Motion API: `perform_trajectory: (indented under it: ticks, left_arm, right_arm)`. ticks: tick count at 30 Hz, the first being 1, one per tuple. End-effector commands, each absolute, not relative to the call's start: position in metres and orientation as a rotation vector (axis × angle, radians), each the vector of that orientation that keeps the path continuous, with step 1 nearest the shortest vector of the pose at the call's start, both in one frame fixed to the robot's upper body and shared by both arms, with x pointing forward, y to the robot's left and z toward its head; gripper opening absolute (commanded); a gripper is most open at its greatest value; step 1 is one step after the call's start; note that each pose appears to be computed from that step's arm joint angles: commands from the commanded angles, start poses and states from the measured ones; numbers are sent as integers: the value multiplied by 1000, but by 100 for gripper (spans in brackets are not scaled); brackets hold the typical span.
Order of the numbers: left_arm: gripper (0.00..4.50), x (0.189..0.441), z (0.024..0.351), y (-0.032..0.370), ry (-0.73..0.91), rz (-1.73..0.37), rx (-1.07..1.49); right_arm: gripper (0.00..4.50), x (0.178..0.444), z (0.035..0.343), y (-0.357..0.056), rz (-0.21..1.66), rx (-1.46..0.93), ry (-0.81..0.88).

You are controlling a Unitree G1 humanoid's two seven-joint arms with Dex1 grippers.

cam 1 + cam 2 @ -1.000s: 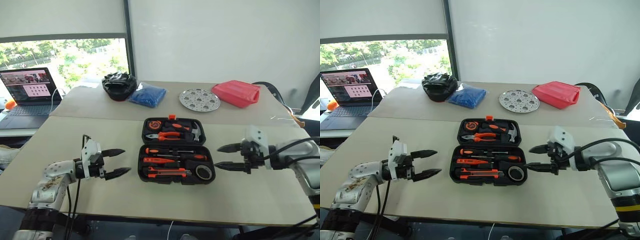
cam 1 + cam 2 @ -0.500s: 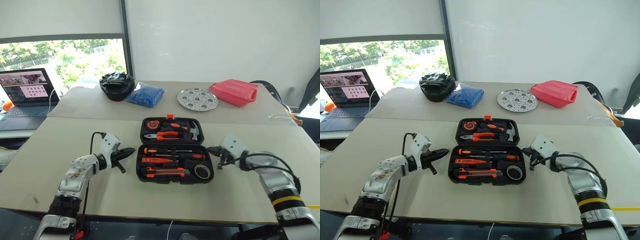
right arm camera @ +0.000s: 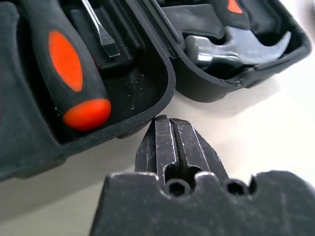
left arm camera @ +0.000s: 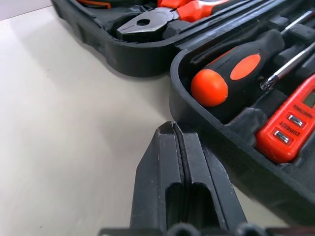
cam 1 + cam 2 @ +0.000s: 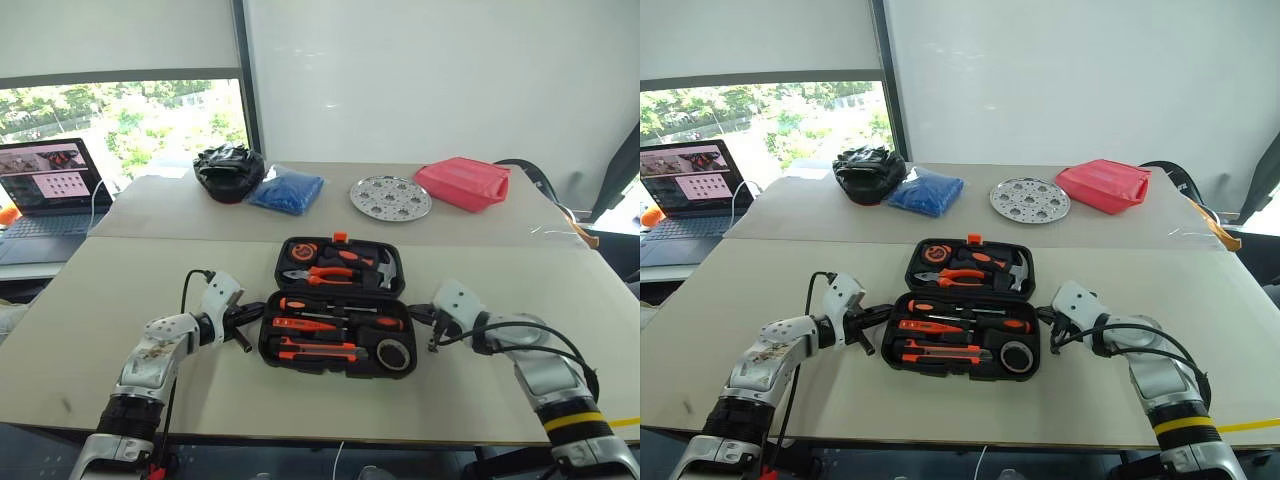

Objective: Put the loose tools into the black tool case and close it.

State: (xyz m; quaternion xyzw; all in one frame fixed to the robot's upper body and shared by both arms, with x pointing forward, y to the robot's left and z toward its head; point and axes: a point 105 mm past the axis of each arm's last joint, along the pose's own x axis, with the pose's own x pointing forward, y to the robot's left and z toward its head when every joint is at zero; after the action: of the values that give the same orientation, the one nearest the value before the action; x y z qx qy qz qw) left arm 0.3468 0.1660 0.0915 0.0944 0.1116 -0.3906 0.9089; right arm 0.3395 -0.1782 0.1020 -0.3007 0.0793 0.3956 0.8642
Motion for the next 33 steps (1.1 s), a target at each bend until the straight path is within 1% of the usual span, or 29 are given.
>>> perform_trajectory:
  ticks: [1, 7, 11, 15, 18, 20, 21, 22, 23, 24, 25, 26, 27, 28, 29, 30, 31, 32, 33]
  left_arm:
    - [6, 327, 101, 143, 178, -954, 214]
    - [6, 310, 98, 155, 206, -938, 216]
    - [6, 305, 97, 157, 206, -925, 209]
    - [6, 301, 101, 145, 184, -977, 176]
    - [6, 304, 102, 151, 198, -952, 186]
    - [6, 310, 107, 163, 218, -907, 135]
    - [6, 313, 111, 170, 229, -881, 119]
    - [45, 315, 114, 176, 242, -874, 119]
    - [56, 316, 117, 178, 260, -880, 123]
    - [81, 317, 118, 182, 303, -877, 129]
    - [121, 317, 119, 185, 334, -875, 131]
    - [144, 319, 125, 186, 370, -885, 102]
    - [188, 318, 135, 183, 393, -927, 53]
    - [220, 319, 143, 182, 419, -945, 23]
    - [250, 321, 151, 181, 448, -957, 1]
    - [295, 324, 157, 179, 477, -966, 7]
    - [330, 326, 159, 178, 512, -953, 19]
    - [375, 331, 158, 179, 555, -910, 43]
    - [401, 339, 158, 179, 577, -865, 47]
  right_arm:
    - [0, 320, 116, -142, 958, -617, 87]
    - [0, 306, 110, -148, 937, -607, 132]
    - [0, 307, 107, -162, 895, -615, 160]
    - [0, 314, 110, -172, 867, -630, 151]
    - [0, 316, 118, -180, 870, -619, 154]
    - [0, 316, 130, -184, 871, -554, 160]
    - [0, 314, 135, -186, 891, -489, 194]
    - [62, 313, 142, -186, 902, -455, 195]
    - [67, 314, 148, -186, 904, -439, 191]
    - [104, 315, 155, -186, 899, -411, 192]
    - [141, 317, 160, -187, 891, -394, 191]
    - [170, 317, 168, -185, 895, -318, 212]
    - [205, 320, 177, -182, 895, -237, 228]
    - [243, 321, 183, -181, 889, -187, 262]
    - [268, 323, 184, -181, 869, -164, 332]
    - [311, 325, 180, -183, 836, -157, 426]
    - [343, 325, 177, -185, 803, -152, 505]
    - [386, 326, 174, -186, 773, -128, 569]
    - [410, 329, 174, -186, 741, -88, 616]
